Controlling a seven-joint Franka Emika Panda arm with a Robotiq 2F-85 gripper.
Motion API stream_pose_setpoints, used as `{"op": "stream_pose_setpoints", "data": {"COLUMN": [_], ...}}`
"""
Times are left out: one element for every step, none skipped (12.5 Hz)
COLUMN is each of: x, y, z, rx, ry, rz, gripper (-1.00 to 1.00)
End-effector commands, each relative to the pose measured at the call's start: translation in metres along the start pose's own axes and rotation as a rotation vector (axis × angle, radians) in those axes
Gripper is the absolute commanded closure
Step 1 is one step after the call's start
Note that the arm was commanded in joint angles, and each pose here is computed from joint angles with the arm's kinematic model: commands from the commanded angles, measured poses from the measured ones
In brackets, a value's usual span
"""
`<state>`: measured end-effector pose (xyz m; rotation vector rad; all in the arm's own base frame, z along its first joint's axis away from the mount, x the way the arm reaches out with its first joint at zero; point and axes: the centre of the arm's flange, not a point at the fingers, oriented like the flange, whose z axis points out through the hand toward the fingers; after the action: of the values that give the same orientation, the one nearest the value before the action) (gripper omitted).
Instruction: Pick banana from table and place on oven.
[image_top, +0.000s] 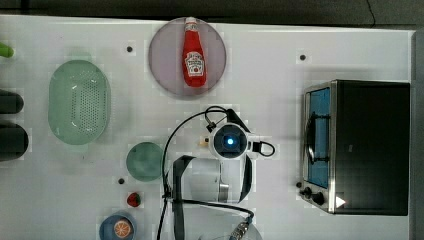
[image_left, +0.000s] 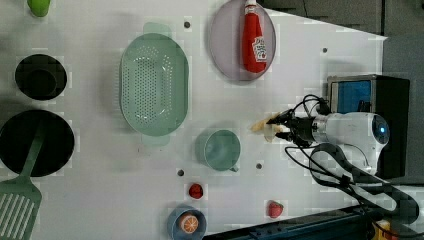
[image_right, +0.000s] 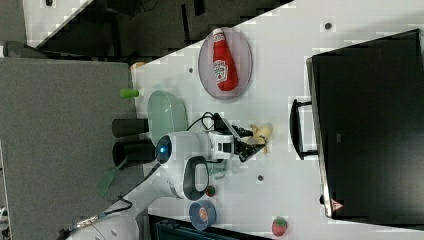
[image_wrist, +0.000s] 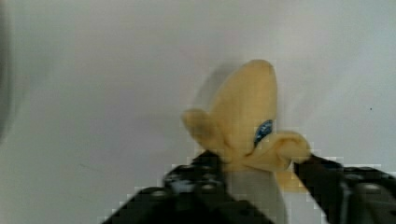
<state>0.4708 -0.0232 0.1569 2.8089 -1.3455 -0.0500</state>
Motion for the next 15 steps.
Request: {"op": "stream_pose_setpoints", "data": {"x": [-0.001,-0.001,-0.001,-0.001,0.001,0.003,0.006,0.007,0.008,0.008,0.008,0.007,0.005,0.002,0.001], "y": [-0.009,-0.009,-0.009,-0.009,-0.011,-0.013,-0.015,-0.017,-0.018,-0.019,-0.020,-0.017,-0.013,-0.009,-0.005], "z": [-0.010,-0.010,-0.010,-0.012,-0.021,-0.036,-0.059,-0.086,-0.119,-0.156,-0.200,-0.241,-0.279,-0.316,-0.349], "rx": [0.003,0.003,0.003,0.006,0.018,0.036,0.055,0.064,0.066,0.064,0.064,0.056,0.043,0.034,0.031], "ry": [-0.003,-0.003,-0.003,-0.001,0.010,0.024,0.040,0.047,0.048,0.046,0.046,0.039,0.028,0.020,0.017], "rz": [0.016,0.016,0.016,0.017,0.017,0.017,0.017,0.017,0.016,0.016,0.014,0.014,0.016,0.016,0.019], "gripper": [0.51,0.62,0.62,0.62,0.62,0.62,0.62,0.62,0.62,0.62,0.62,0.62,0.62,0.62,0.62]}}
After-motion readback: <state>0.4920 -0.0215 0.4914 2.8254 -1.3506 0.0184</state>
